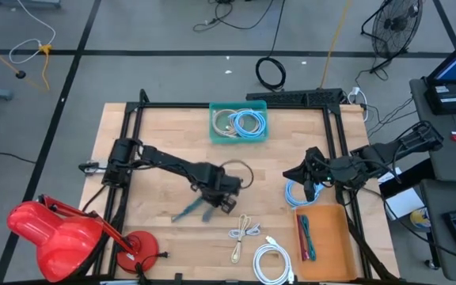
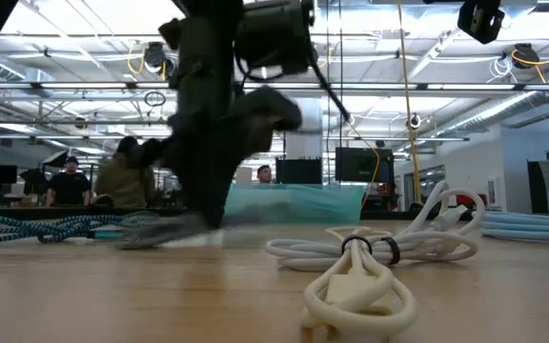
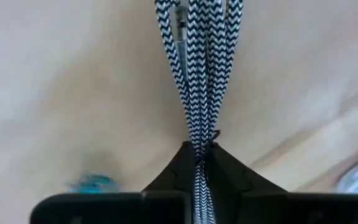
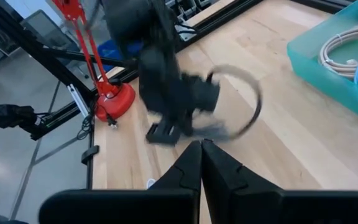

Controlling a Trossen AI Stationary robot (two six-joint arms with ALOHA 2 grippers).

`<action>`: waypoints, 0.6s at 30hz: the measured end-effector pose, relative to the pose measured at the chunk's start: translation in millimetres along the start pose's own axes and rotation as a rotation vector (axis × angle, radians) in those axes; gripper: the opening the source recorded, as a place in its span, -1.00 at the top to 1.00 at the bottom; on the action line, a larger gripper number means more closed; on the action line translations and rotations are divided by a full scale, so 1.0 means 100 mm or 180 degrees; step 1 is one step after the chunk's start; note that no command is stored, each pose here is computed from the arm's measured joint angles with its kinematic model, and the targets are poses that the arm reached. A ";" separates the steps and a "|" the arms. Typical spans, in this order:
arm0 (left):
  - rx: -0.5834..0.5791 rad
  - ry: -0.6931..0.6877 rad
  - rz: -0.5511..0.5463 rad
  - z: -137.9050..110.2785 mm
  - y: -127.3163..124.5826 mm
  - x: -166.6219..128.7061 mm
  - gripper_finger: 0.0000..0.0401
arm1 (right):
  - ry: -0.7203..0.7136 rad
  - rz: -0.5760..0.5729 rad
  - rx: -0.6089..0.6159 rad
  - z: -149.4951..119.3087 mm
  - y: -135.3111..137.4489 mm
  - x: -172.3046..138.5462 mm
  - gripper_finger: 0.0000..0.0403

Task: Pick & Place USB Port
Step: Put the black charger cable into the orange bin

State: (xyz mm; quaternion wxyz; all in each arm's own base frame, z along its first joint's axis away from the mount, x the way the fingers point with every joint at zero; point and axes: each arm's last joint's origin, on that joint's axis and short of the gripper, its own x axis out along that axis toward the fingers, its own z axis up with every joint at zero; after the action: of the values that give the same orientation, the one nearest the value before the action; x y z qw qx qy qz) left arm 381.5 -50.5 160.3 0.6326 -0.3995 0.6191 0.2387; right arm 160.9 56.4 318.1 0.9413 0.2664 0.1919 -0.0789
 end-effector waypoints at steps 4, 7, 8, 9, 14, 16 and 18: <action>0.0033 -0.0755 -0.0456 0.05 -0.07 -0.62 0.94 | -0.0002 0.0104 0.0034 0.01 0.02 0.00 1.00; 0.0026 -0.1455 -0.0940 0.00 -0.10 -1.10 0.94 | -0.0109 0.0204 0.0095 0.05 0.06 0.01 0.99; 0.0057 -0.1697 -0.1080 -0.02 -0.09 -1.26 0.94 | -0.0165 0.0246 0.0125 0.06 0.07 0.01 0.97; 0.0124 -0.1963 -0.1266 -0.05 -0.10 -1.44 0.94 | -0.0242 0.0287 0.0163 0.09 0.09 0.01 0.95; 0.0492 -0.2865 -0.1921 -0.15 -0.08 -2.06 0.94 | -0.0749 0.0517 0.0435 0.26 0.17 0.07 0.72; 0.0591 -0.2947 -0.2094 -0.15 -0.08 -2.14 0.94 | -0.0971 0.0647 0.0531 0.33 0.21 0.10 0.60; 0.0726 -0.2942 -0.2248 -0.15 -0.08 -2.19 0.94 | -0.1147 0.0748 0.0548 0.39 0.25 0.14 0.46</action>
State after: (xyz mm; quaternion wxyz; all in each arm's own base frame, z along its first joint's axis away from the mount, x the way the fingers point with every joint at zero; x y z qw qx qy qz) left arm 353.0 -25.2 377.0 0.9167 -0.3654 0.1307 0.0949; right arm 192.7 56.7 354.7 0.9369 0.3478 -0.0191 -0.0311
